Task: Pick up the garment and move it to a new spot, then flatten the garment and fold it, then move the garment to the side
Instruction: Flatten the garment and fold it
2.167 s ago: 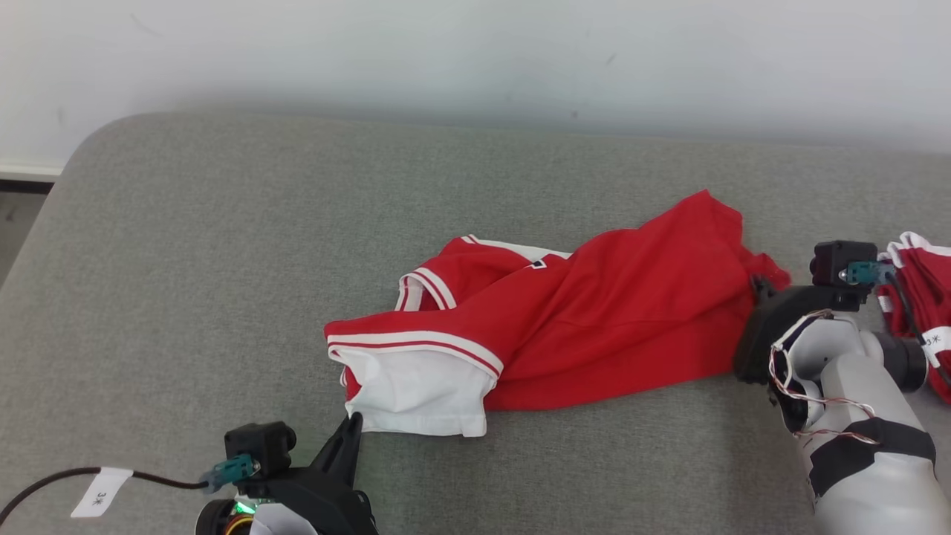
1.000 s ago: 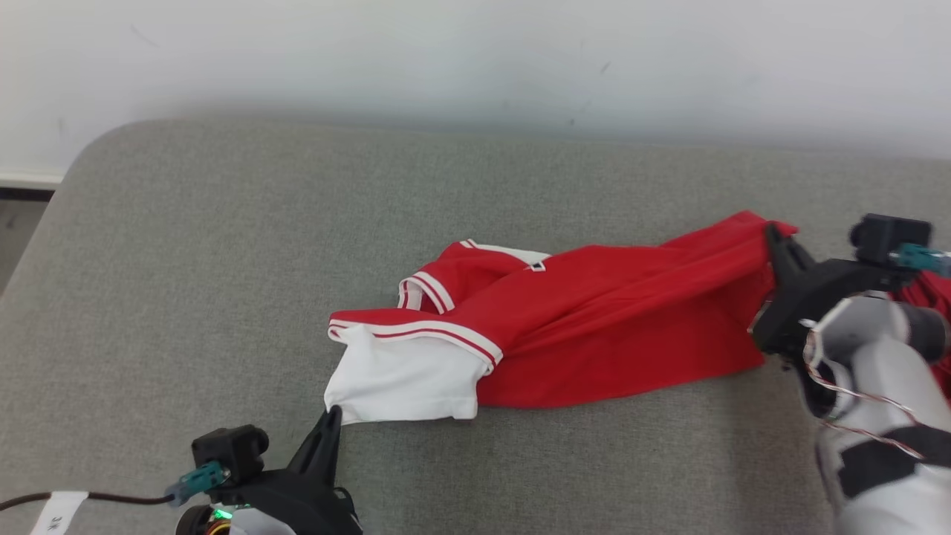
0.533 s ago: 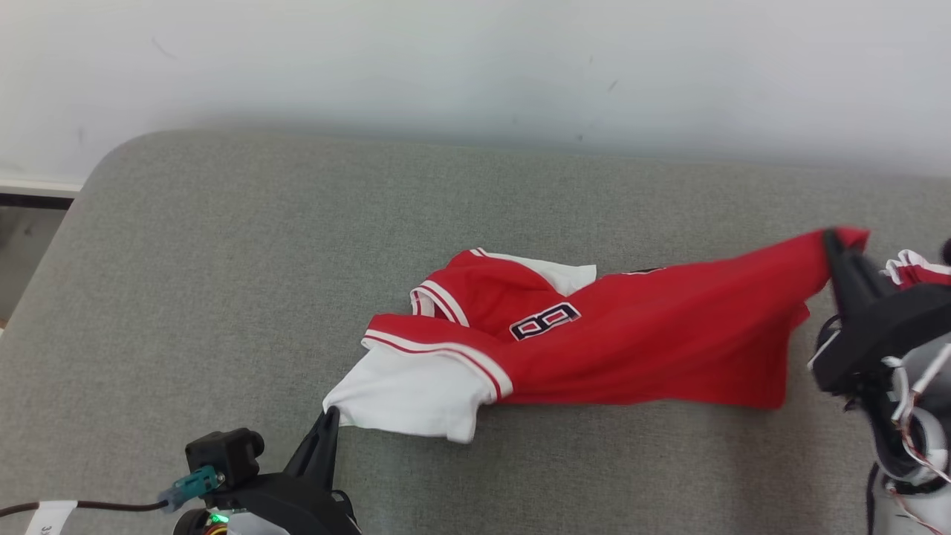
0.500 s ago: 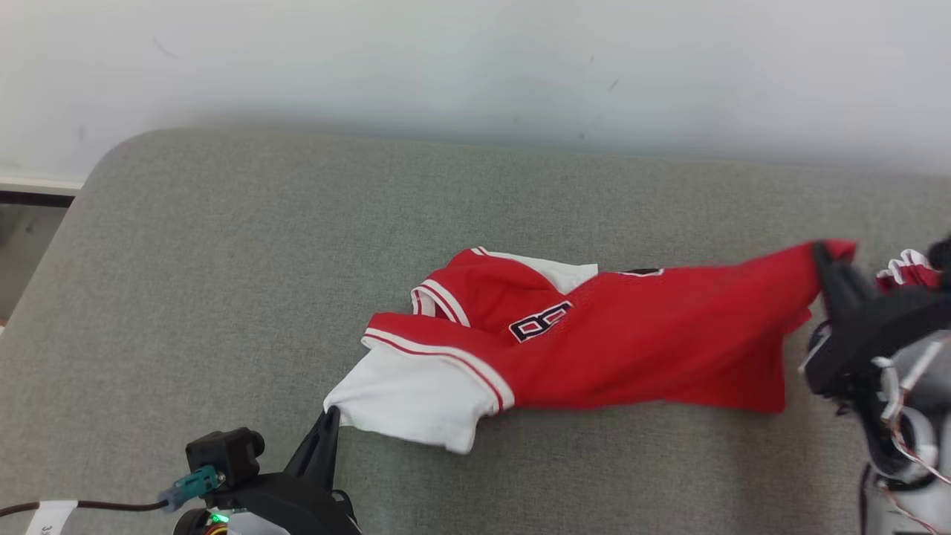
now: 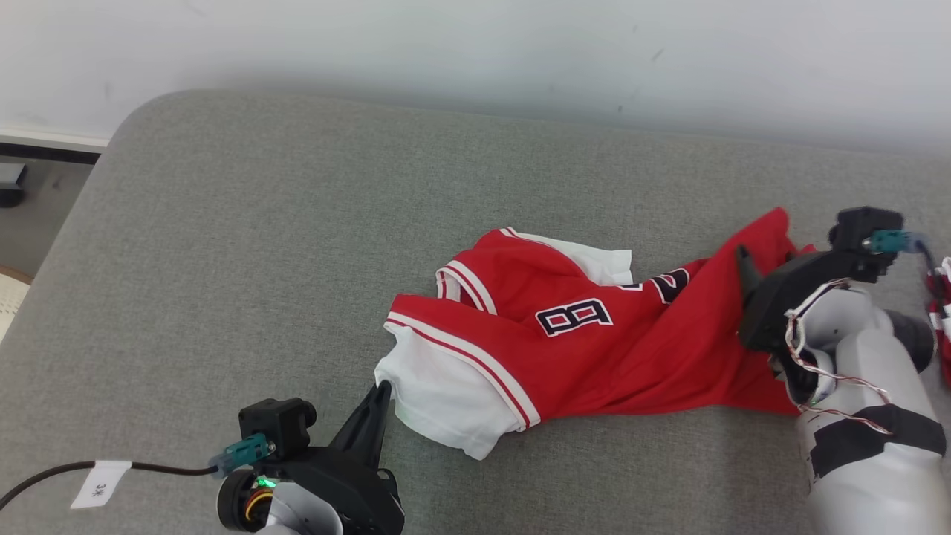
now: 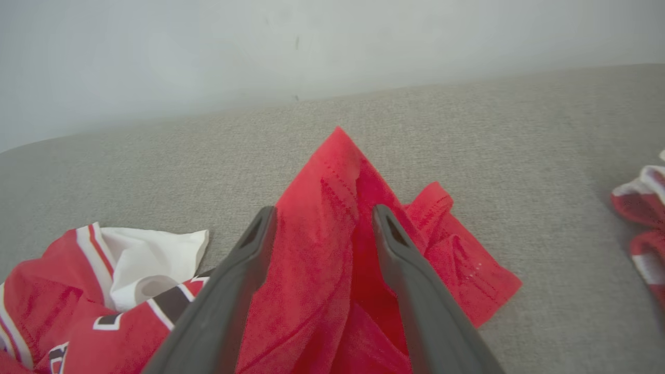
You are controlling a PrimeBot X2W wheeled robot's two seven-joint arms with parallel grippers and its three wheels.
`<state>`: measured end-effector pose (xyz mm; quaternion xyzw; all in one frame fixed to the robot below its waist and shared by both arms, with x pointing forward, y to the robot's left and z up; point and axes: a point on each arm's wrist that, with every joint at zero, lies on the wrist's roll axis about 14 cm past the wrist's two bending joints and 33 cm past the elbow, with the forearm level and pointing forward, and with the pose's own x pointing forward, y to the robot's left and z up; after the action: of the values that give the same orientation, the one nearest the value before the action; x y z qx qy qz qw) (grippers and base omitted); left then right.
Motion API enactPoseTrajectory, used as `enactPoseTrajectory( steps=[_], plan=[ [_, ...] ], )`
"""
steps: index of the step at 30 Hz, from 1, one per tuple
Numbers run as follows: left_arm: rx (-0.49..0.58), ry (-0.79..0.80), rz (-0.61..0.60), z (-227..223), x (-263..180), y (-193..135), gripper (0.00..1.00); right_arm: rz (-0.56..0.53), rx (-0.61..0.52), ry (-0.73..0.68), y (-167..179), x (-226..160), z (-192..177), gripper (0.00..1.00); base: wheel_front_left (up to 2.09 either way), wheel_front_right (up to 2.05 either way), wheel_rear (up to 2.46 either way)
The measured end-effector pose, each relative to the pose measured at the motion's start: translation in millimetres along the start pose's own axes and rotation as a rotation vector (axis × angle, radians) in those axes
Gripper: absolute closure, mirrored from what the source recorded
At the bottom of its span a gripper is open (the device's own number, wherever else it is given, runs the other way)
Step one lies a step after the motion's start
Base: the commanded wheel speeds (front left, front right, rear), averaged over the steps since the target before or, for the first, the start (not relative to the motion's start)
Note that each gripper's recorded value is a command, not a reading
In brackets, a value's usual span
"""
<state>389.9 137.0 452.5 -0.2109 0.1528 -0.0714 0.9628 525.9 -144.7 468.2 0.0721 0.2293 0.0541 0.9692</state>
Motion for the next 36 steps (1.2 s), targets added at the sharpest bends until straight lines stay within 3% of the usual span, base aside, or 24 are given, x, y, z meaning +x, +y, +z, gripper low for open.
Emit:
enactPoseTrajectory(
  steps=[3, 7, 11, 16, 26, 29, 30, 33, 34, 35, 36],
  plan=[
    [-0.003, -0.003, 0.006, 0, -2, 1, 1.00, -0.007, -0.042, 0.085, -3, 3, -17, 0.00, 0.00, 0.00, 0.00],
    [-0.007, -0.017, 0.018, 2, -6, 5, 1.00, -0.034, -0.089, 0.037, -17, -7, -1, 0.00, 0.00, 0.00, 0.00],
    [-0.016, -0.010, 0.035, -4, -10, 9, 1.00, -0.039, -0.119, 0.048, -25, -23, -10, 0.00, 0.00, 0.00, 0.00],
    [-0.020, -0.007, 0.019, -4, -5, 4, 1.00, -0.072, -0.099, 0.043, -45, -36, -4, 0.00, 0.00, 0.00, 0.00],
    [-0.003, -0.001, -0.024, -1, 11, -6, 1.00, -0.030, -0.140, 0.155, -31, 0, -3, 0.00, 0.00, 0.00, 0.00],
    [-0.007, 0.011, -0.014, -5, 11, -4, 1.00, -0.037, -0.161, 0.214, -33, 13, -10, 0.53, 0.00, 0.00, 0.00],
    [-0.008, 0.011, -0.015, -4, 12, -3, 1.00, -0.041, -0.167, 0.234, -34, 16, -14, 0.56, 0.00, 0.00, 0.00],
    [-0.019, 0.013, 0.002, -7, 11, 1, 1.00, -0.047, -0.182, 0.267, -37, 25, -22, 0.54, 0.00, 0.00, 0.00],
    [-0.024, 0.017, 0.019, -10, 10, 7, 1.00, -0.042, -0.187, 0.277, -34, 31, -24, 0.28, 0.00, 0.00, 0.00],
    [-0.025, 0.019, 0.028, -11, 10, 10, 1.00, -0.040, -0.191, 0.283, -33, 33, -26, 0.10, 0.00, 0.00, 0.00],
    [-0.029, 0.022, 0.041, -13, 10, 14, 1.00, -0.040, -0.198, 0.290, -34, 36, -29, 0.01, 0.00, 0.00, 0.00]
  ],
)
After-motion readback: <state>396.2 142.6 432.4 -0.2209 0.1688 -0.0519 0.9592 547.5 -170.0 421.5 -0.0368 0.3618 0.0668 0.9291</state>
